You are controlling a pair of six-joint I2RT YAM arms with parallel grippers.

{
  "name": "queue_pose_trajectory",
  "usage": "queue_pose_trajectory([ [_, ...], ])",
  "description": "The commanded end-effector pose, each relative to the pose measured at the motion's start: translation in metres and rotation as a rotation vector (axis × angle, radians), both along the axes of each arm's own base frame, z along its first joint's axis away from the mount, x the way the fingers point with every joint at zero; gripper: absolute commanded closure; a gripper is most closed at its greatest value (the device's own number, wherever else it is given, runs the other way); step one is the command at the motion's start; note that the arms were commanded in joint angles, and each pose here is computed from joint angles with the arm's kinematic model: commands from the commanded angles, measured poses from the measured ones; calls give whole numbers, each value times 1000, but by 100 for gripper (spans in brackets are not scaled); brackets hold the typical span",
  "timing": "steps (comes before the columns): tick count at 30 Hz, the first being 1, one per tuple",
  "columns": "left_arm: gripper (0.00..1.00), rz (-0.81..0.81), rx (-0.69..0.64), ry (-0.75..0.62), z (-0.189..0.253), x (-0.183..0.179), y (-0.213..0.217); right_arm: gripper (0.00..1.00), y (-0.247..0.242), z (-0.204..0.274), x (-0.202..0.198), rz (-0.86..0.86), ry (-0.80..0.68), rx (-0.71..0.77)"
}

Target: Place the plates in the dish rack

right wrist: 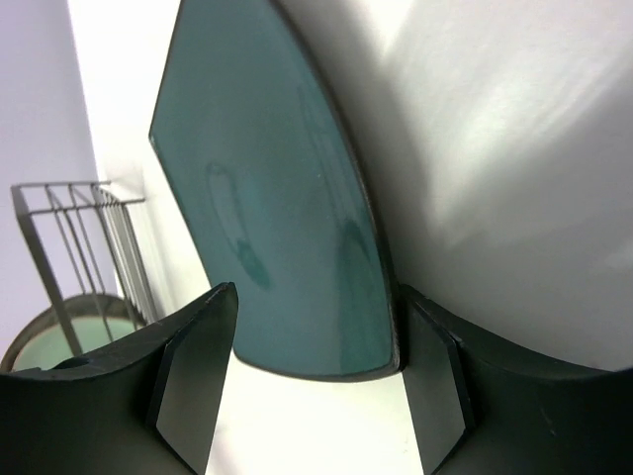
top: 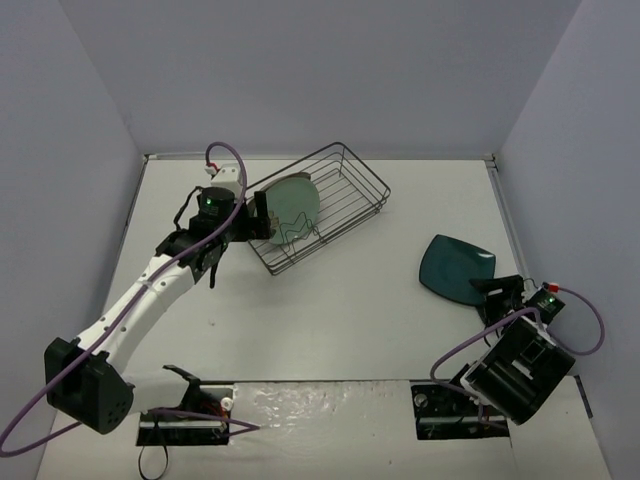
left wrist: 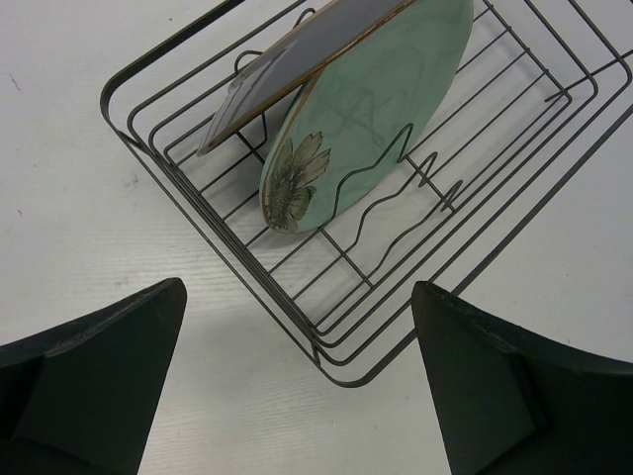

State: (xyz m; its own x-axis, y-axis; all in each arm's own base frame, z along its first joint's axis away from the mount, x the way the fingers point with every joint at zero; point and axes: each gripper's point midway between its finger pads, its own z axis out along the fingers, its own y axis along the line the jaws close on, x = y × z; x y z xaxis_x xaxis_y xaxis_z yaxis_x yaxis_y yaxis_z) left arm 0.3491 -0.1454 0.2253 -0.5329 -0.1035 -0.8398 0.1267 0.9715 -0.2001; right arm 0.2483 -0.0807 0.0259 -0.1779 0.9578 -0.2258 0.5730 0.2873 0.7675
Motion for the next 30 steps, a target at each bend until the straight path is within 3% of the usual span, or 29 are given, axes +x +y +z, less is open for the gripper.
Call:
queue_pose_trajectory([
  [1, 3, 12, -47, -143, 51, 9, -2, 39, 31, -31, -12, 69, 57, 112],
  [7, 3, 17, -46, -150, 52, 8, 0, 40, 42, -45, -14, 97, 87, 157],
  [11, 3, 21, -43, -154, 53, 8, 1, 50, 41, -53, -16, 84, 120, 170],
  [18, 3, 27, -32, -154, 52, 9, 3, 72, 41, -66, -20, 62, 169, 191],
  [24, 3, 27, -33, -159, 54, 7, 4, 100, 35, -66, -19, 56, 168, 156],
  [30, 3, 22, -39, -167, 58, 4, 4, 100, 16, -27, -1, 55, 39, -1],
])
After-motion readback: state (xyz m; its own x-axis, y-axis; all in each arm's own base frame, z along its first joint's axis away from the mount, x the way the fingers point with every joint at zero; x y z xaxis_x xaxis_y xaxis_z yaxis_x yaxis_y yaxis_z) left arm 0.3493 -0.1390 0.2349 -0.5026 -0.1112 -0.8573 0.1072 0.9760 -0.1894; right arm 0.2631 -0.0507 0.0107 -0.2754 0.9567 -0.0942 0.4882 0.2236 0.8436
